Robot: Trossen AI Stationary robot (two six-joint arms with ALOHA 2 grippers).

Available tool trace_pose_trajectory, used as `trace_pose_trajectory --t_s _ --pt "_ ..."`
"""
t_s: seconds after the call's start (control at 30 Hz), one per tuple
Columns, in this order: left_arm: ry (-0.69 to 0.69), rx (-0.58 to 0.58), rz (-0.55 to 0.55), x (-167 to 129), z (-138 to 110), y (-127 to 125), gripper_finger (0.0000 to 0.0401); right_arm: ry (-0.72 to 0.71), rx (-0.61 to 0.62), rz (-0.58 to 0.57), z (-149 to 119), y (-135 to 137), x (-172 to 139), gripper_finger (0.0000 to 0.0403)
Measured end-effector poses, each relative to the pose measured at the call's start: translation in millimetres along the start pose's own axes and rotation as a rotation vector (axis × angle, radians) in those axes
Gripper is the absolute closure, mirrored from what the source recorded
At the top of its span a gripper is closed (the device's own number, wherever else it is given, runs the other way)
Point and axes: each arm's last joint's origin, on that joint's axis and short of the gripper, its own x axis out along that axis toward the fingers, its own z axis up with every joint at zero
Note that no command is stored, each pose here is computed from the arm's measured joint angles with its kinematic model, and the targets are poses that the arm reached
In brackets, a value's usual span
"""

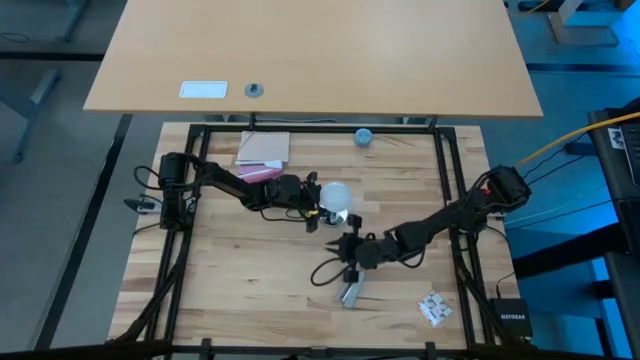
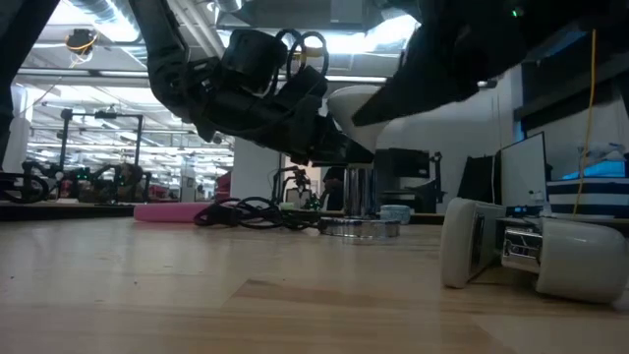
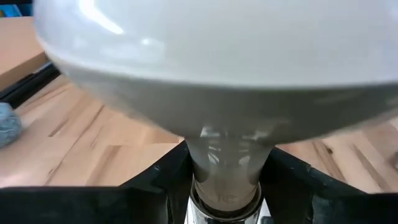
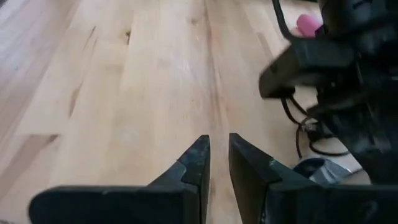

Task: Screw lightbulb
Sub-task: Insert light bulb into the lamp

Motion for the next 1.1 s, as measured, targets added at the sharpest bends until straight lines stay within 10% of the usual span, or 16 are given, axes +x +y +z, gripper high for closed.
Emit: trace_pose_trajectory --t_s 0.3,0.7,1.1 --pt "-0.002 -0.003 0.101 -0.5 0.2 7.2 0.0246 -0.012 -0.006 -0.003 3.3 -1.4 0.7 0.0336" --pt "-0.012 -0.09 0.149 -2.0 -0.5 23.4 0.0246 0.054 -0.089 -0.22 -6.2 -9.9 1.9 0.0208" --pt "-0.01 -0.081 0.144 -1.8 -0.3 21.8 0.0246 0.249 -0.251 -0.311 -42.8 -38.6 49.8 0.0248"
